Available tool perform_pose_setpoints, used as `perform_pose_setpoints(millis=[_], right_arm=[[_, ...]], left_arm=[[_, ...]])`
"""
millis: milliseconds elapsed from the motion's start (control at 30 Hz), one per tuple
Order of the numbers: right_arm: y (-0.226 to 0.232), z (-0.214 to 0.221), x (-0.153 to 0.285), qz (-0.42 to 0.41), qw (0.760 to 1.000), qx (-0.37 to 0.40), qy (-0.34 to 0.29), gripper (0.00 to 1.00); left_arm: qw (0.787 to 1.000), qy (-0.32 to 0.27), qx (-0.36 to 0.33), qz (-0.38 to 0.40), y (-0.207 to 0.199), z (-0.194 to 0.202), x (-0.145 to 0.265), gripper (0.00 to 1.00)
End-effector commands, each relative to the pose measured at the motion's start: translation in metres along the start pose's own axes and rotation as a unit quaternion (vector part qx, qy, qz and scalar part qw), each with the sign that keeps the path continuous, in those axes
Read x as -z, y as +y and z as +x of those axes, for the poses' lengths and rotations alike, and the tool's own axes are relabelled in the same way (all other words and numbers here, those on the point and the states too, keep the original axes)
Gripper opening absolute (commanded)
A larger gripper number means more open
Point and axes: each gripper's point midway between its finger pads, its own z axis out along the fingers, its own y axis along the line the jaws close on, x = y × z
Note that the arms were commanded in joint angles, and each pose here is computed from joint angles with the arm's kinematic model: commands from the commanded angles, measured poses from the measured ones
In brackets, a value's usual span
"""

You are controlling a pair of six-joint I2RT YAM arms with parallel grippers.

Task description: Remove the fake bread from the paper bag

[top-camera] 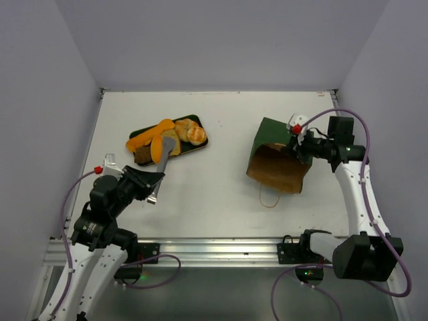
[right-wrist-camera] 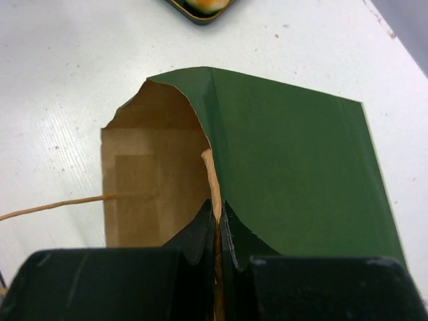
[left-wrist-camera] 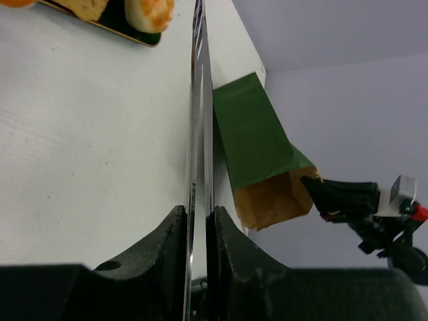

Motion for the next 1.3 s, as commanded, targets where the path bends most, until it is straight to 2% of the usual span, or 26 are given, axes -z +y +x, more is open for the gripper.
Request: perform_pose_setpoints(millis=[0, 67, 233, 367, 433, 467, 500, 533, 567, 600, 633, 667, 733, 767, 833, 900, 1033, 1100, 1133, 1200, 1267], right_arm=[[0.009, -0.029, 0.015, -0.042, 0.998, 0.047, -0.025, 0.0], [0.005, -0.033, 0.018, -0.039, 0.998, 0.047, -0.023, 0.0], [-0.015, -0.054, 0.028, -0.001, 1.0, 0.02, -0.019, 0.0], [-0.04, -0.069, 0.03, 0.048, 0.996, -0.076, -0.022, 0.0], [-0.052, -0.081, 0.032, 0.067, 0.993, -0.087, -0.033, 0.0], [-0.056, -0.085, 0.032, 0.074, 0.991, -0.107, -0.039, 0.0], [-0.061, -0.091, 0.034, 0.085, 0.989, -0.114, -0.044, 0.0], [-0.066, -0.091, 0.036, 0.098, 0.987, -0.123, -0.041, 0.0], [-0.07, -0.095, 0.037, 0.108, 0.983, -0.142, -0.044, 0.0], [-0.078, -0.097, 0.038, 0.123, 0.979, -0.157, -0.044, 0.0], [-0.088, -0.095, 0.04, 0.149, 0.973, -0.171, -0.037, 0.0], [-0.095, -0.099, 0.043, 0.166, 0.966, -0.193, -0.043, 0.0], [-0.107, -0.099, 0.045, 0.197, 0.954, -0.22, -0.047, 0.0], [-0.115, -0.098, 0.05, 0.229, 0.939, -0.25, -0.049, 0.0], [-0.131, -0.101, 0.056, 0.269, 0.919, -0.281, -0.059, 0.0], [-0.14, -0.108, 0.06, 0.286, 0.904, -0.31, -0.072, 0.0], [-0.154, -0.11, 0.054, 0.297, 0.879, -0.363, -0.083, 0.0], [-0.164, -0.105, 0.047, 0.305, 0.857, -0.406, -0.093, 0.0], [-0.167, -0.105, 0.044, 0.303, 0.853, -0.414, -0.097, 0.0], [-0.174, -0.107, 0.035, 0.294, 0.844, -0.434, -0.115, 0.0], [-0.18, -0.11, 0.03, 0.289, 0.833, -0.453, -0.136, 0.0]], left_arm=[[0.988, 0.071, -0.096, 0.101, -0.028, 0.023, -0.006, 0.1], [0.98, 0.091, -0.125, 0.123, -0.032, 0.03, -0.01, 0.09], [0.957, 0.095, -0.229, 0.149, -0.03, 0.032, -0.017, 0.08], [0.945, 0.107, -0.27, 0.15, -0.022, 0.039, -0.035, 0.08], [0.933, 0.133, -0.305, 0.141, -0.016, 0.056, -0.048, 0.08], [0.932, 0.114, -0.32, 0.127, -0.02, 0.054, -0.056, 0.08], [0.916, 0.138, -0.349, 0.14, -0.023, 0.075, -0.056, 0.08], [0.91, 0.149, -0.366, 0.124, -0.019, 0.086, -0.069, 0.08], [0.908, 0.127, -0.384, 0.113, -0.027, 0.084, -0.078, 0.08], [0.887, 0.144, -0.421, 0.122, -0.028, 0.103, -0.079, 0.08], [0.876, 0.154, -0.445, 0.101, -0.019, 0.114, -0.094, 0.07], [0.864, 0.127, -0.479, 0.086, -0.023, 0.109, -0.104, 0.07], [0.838, 0.136, -0.524, 0.065, -0.01, 0.128, -0.123, 0.07], [0.832, 0.11, -0.541, 0.047, -0.009, 0.124, -0.132, 0.07], [0.81, 0.094, -0.579, 0.014, 0.004, 0.129, -0.151, 0.09], [0.8, 0.087, -0.594, -0.001, 0.013, 0.133, -0.161, 0.09], [0.782, 0.09, -0.617, -0.027, 0.037, 0.147, -0.181, 0.16], [0.774, 0.095, -0.624, -0.039, 0.046, 0.152, -0.186, 0.2], [0.77, 0.102, -0.628, -0.049, 0.055, 0.155, -0.189, 0.27], [0.772, 0.106, -0.624, -0.056, 0.061, 0.157, -0.19, 0.32], [0.776, 0.11, -0.618, -0.059, 0.065, 0.159, -0.189, 0.43]])
